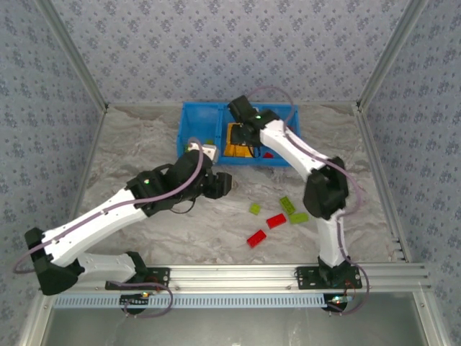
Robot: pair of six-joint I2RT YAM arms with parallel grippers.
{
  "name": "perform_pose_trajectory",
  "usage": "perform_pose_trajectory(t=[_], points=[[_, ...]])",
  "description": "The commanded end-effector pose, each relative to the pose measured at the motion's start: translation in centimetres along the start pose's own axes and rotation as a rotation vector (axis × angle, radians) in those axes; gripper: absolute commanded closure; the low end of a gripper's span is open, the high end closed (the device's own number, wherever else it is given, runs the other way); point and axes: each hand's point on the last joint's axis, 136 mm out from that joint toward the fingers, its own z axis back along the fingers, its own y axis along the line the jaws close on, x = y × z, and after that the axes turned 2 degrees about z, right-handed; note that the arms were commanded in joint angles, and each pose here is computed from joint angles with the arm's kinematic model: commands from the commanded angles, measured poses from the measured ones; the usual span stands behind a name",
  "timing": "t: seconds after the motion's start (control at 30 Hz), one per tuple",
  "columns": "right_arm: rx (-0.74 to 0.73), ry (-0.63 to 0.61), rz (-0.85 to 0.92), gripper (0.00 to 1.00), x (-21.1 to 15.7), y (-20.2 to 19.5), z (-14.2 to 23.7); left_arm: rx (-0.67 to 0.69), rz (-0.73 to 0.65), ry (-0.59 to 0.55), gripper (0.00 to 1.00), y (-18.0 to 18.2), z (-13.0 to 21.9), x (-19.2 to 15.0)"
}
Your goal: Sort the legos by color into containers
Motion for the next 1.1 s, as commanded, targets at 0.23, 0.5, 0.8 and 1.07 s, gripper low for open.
perform_pose_trajectory(t=[0.23,0.5,0.8,1.07], points=[[-0.026,-0.223,-0.031,0.53,-5.0,-9.0,13.8,-0.03,0.008,0.171,0.34,-1.4,-6.9,-3.6],[0.077,-0.235,0.001,0.5,-11.6,-11.8,17.3,-0.077,-0.028,0.35,0.35,-2.9,-12.7,-7.6],[0.372,-0.17,0.154,0.37,-18.3,-9.1,20.1,0.002,-0.221,0.51,0.31,-3.6,-17.8,-12.3],[0.403,-0.186,0.13,0.38,-19.1,-9.2,21.2,0.093,-0.287,0.562,0.32,-2.4,-20.8,-14.3]])
